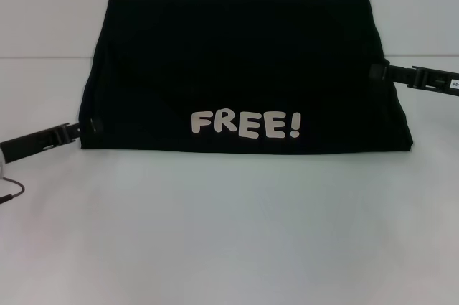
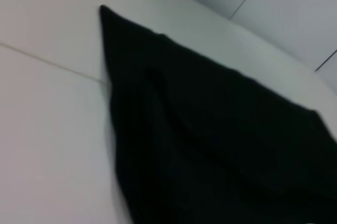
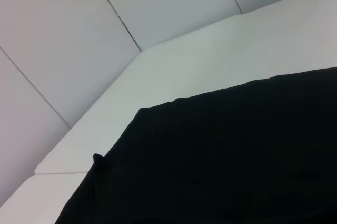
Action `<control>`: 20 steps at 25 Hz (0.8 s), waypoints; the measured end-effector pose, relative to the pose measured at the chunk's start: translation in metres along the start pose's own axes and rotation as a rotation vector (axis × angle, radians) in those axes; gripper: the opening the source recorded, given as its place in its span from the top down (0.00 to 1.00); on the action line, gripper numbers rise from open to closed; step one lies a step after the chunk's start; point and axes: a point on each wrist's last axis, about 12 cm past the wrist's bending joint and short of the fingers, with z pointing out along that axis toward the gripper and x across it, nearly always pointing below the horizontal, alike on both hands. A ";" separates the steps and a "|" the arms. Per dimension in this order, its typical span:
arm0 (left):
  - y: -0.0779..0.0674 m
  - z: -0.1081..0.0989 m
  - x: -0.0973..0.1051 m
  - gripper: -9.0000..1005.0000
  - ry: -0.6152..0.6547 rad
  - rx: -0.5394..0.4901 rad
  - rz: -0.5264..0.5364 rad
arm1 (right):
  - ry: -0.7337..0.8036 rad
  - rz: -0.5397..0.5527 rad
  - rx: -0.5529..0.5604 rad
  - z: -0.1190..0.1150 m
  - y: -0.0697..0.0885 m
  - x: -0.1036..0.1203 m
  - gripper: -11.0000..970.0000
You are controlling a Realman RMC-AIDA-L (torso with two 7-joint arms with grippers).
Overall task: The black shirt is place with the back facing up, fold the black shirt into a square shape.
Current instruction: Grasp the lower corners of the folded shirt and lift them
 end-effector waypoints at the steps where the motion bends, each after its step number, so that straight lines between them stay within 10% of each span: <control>1: 0.000 0.003 0.002 0.28 0.005 -0.016 0.008 | 0.000 0.000 0.000 0.000 0.000 0.000 0.39; 20: -0.013 0.029 0.006 0.28 0.036 -0.066 0.087 | 0.005 0.011 0.000 0.000 0.000 0.005 0.39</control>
